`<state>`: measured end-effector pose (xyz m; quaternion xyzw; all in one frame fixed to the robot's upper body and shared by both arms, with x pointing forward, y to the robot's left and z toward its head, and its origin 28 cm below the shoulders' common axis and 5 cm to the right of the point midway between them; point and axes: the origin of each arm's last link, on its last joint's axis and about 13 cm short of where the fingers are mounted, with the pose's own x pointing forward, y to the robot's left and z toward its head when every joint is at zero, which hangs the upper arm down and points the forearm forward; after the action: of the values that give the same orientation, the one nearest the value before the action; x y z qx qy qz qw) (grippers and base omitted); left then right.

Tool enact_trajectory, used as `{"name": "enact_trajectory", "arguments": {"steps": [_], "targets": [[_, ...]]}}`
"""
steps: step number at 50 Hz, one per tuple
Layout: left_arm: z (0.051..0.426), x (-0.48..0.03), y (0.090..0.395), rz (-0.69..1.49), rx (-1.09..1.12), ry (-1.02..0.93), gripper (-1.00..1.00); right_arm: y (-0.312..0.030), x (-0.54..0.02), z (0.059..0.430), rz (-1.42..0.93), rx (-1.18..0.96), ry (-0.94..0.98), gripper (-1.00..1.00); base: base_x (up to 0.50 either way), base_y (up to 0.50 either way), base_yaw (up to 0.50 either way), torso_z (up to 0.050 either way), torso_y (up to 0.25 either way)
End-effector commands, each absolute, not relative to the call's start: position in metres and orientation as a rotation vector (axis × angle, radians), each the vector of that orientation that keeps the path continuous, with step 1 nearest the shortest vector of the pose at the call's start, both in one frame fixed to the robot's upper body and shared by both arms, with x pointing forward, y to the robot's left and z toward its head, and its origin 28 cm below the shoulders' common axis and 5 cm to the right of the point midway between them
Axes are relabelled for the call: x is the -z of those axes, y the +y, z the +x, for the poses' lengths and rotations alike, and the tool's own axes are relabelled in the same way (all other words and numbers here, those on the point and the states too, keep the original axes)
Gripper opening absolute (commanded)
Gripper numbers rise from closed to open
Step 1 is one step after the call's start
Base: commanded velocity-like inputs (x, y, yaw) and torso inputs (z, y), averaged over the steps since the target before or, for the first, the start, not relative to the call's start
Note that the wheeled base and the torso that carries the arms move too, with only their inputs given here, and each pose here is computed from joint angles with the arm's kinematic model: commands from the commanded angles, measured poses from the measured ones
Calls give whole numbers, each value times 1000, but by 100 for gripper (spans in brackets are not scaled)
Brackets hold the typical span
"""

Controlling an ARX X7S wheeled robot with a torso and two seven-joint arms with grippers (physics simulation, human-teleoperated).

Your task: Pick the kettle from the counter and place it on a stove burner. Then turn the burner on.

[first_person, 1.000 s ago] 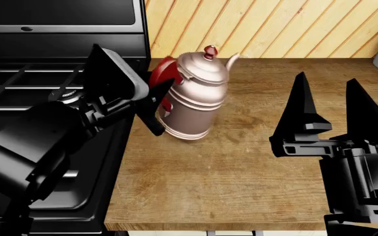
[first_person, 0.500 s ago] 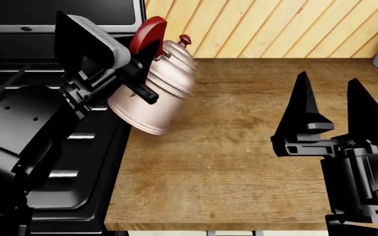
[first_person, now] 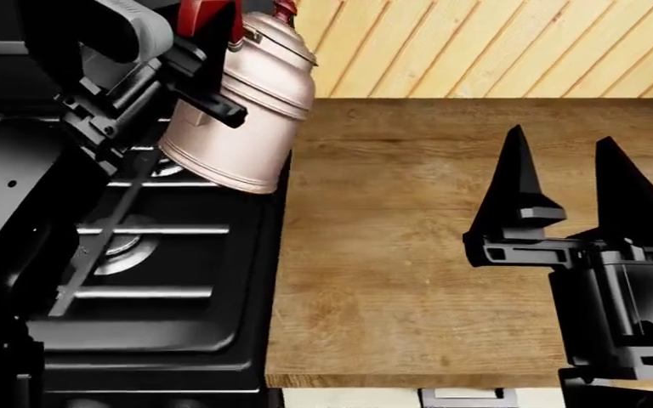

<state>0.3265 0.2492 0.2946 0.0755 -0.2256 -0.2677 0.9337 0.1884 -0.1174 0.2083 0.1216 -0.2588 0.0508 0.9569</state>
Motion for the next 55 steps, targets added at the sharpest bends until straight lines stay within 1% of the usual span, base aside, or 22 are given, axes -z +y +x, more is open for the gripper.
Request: {"name": "enact_trajectory", "arguments": {"steps": [1,16,27,41,55], "targets": [[322,-306,254,132,507,-513,-100,-116,-209,188,232,-103,-511,100,-74,500,0,0,0],[326,-306,254,136,491,-506,-100,-115,-209,186,205,-114,-532,100,-37,500,0,0,1],[327,-305,251,140,502,-496,-100,-114,-210,184,198,-113,-553,100,126,484,0,0,1],[330,-308,245,137,505,-500,-100,-114,-211,183,212,-136,-568,100,0,0,0,0,1],[346,-308,238,115,479,-497,-100,-114,-211,183,219,-141,-572,100,0,0,0,0,1]]}}
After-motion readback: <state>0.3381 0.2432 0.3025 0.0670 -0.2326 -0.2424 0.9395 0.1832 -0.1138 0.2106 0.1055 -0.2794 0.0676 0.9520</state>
